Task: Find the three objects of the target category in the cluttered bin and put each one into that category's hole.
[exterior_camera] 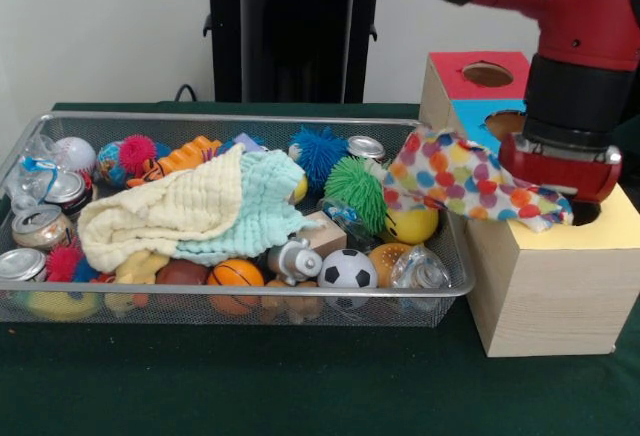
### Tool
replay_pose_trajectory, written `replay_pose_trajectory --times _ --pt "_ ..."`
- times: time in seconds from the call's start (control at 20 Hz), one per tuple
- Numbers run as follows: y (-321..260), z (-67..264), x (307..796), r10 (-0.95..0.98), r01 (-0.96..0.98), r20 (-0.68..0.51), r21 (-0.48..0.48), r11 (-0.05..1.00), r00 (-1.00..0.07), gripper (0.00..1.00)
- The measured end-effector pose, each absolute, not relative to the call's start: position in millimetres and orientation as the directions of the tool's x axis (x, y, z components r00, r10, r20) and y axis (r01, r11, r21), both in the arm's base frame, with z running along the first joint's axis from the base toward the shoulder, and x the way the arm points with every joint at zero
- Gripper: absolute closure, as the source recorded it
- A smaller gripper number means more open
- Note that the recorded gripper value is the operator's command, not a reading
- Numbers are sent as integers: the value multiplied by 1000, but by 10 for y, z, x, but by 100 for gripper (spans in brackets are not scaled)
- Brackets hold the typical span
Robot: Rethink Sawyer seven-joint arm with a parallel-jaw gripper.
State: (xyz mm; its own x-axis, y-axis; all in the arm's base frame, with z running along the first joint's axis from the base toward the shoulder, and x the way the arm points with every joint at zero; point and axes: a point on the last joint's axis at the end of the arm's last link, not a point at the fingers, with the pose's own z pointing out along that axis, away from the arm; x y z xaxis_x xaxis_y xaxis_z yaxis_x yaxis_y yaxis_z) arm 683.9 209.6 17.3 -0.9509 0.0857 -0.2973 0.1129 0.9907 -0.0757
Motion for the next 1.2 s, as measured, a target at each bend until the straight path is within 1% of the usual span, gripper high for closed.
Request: replay_pose_trajectory --times 0.15,1.2 --pt "2091 159 6842 82 112 -325 -77 991 -942 100" --pt "2111 152 6839 76 109 -335 -79 991 -939 100"
